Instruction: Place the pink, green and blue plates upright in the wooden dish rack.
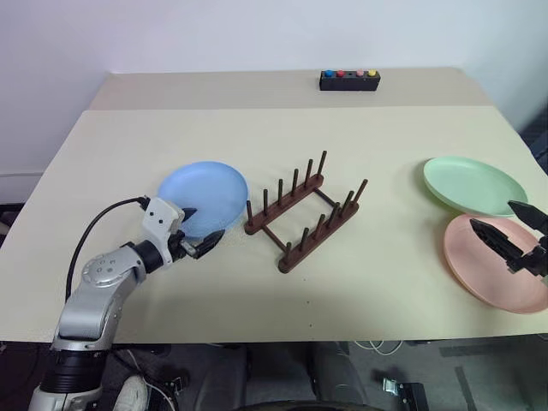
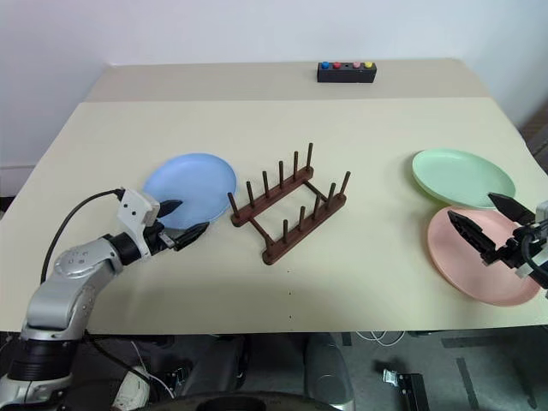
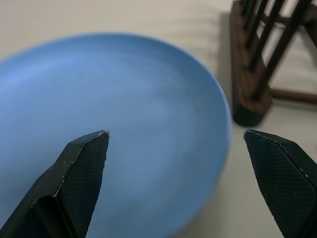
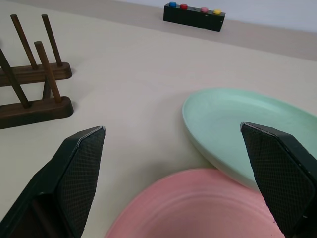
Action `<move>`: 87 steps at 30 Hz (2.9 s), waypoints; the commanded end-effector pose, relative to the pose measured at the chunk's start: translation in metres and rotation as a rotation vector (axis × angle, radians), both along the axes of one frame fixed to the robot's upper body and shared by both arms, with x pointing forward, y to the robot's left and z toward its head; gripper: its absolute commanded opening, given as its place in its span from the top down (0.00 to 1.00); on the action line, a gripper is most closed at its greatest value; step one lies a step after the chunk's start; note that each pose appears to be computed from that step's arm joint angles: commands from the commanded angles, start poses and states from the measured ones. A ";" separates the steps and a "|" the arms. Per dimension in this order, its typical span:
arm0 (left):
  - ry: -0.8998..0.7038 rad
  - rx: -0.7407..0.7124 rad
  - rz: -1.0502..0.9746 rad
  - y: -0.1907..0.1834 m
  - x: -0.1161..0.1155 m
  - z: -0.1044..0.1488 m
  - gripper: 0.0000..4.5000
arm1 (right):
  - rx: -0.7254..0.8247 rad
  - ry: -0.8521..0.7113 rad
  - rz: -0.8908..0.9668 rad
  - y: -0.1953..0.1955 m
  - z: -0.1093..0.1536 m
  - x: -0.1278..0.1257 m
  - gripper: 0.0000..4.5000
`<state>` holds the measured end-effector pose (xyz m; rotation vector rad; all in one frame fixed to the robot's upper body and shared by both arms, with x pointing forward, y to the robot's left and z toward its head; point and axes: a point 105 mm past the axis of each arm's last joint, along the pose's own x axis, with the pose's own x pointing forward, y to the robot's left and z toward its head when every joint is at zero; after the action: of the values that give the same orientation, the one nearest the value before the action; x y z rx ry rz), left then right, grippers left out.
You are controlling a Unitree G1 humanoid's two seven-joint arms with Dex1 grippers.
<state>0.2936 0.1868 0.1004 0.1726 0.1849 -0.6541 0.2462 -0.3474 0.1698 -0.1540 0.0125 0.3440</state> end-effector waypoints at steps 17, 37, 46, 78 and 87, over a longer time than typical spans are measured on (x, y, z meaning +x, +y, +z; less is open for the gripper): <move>-0.082 0.037 -0.089 0.003 -0.015 0.036 0.00 | 0.012 -0.044 0.047 0.021 -0.002 0.012 0.01; 0.121 0.105 -0.571 -0.080 -0.067 0.000 0.00 | -0.005 -0.120 0.093 0.055 0.013 0.008 0.01; 0.110 0.098 -0.573 -0.113 -0.049 -0.018 0.00 | 0.004 -0.096 0.133 0.067 0.016 -0.001 0.01; -0.041 0.098 -0.401 -0.137 -0.002 -0.027 0.84 | -0.070 0.151 0.466 0.142 -0.025 -0.034 0.00; -0.056 0.120 -0.704 -0.164 0.003 -0.018 0.84 | -0.067 0.129 0.466 0.147 -0.021 -0.027 0.00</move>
<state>0.3021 0.0347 0.0764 0.3707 0.1450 -1.2435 0.2193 -0.2058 0.1413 -0.1869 0.1498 0.8079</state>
